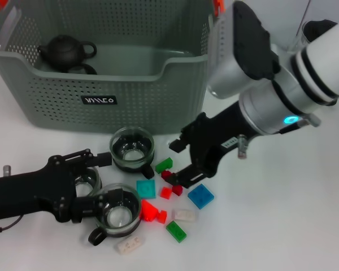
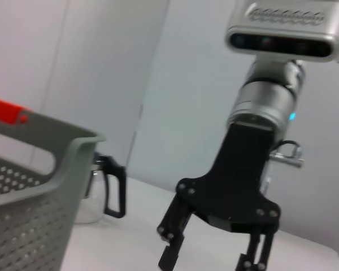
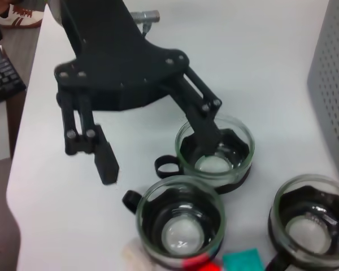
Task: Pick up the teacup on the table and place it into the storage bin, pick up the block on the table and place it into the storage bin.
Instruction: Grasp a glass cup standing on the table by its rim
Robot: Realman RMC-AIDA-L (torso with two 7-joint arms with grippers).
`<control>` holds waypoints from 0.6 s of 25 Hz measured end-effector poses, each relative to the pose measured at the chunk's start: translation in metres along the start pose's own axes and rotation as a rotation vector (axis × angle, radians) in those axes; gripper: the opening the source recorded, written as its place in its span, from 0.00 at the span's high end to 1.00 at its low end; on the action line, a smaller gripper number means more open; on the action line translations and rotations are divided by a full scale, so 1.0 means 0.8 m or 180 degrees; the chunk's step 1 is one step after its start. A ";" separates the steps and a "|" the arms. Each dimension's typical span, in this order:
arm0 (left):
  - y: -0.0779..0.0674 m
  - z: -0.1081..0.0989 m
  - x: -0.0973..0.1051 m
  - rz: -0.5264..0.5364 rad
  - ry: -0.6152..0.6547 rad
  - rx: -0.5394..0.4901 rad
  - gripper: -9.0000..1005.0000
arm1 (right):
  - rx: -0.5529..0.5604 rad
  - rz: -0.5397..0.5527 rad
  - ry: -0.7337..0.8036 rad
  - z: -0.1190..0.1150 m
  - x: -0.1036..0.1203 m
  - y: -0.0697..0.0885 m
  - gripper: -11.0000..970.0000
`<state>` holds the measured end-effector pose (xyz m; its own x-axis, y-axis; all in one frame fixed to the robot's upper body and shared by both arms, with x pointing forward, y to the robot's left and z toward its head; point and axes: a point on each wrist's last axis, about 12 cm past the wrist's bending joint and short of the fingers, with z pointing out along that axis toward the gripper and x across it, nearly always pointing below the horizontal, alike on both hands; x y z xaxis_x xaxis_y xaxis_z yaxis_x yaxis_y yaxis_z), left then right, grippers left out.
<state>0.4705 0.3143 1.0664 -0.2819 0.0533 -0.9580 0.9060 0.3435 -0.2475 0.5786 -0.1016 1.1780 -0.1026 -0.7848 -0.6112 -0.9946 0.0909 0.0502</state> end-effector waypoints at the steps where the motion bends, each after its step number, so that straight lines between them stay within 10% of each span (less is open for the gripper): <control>1: -0.001 0.000 -0.002 0.0019 0.0012 0.0038 0.16 | -0.0020 0.0002 -0.0006 -0.002 0.003 0.000 0.26; 15: 0.008 -0.005 -0.011 0.0100 0.0105 0.0039 0.16 | -0.0420 -0.0266 -0.0190 -0.007 0.024 0.019 0.26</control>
<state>0.4771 0.3199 1.0738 -0.2634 0.0949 -0.9600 0.9182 0.3298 -0.2194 0.5618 -0.1187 1.1714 -0.0221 -0.7480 -0.6633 -0.9935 -0.0576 0.0982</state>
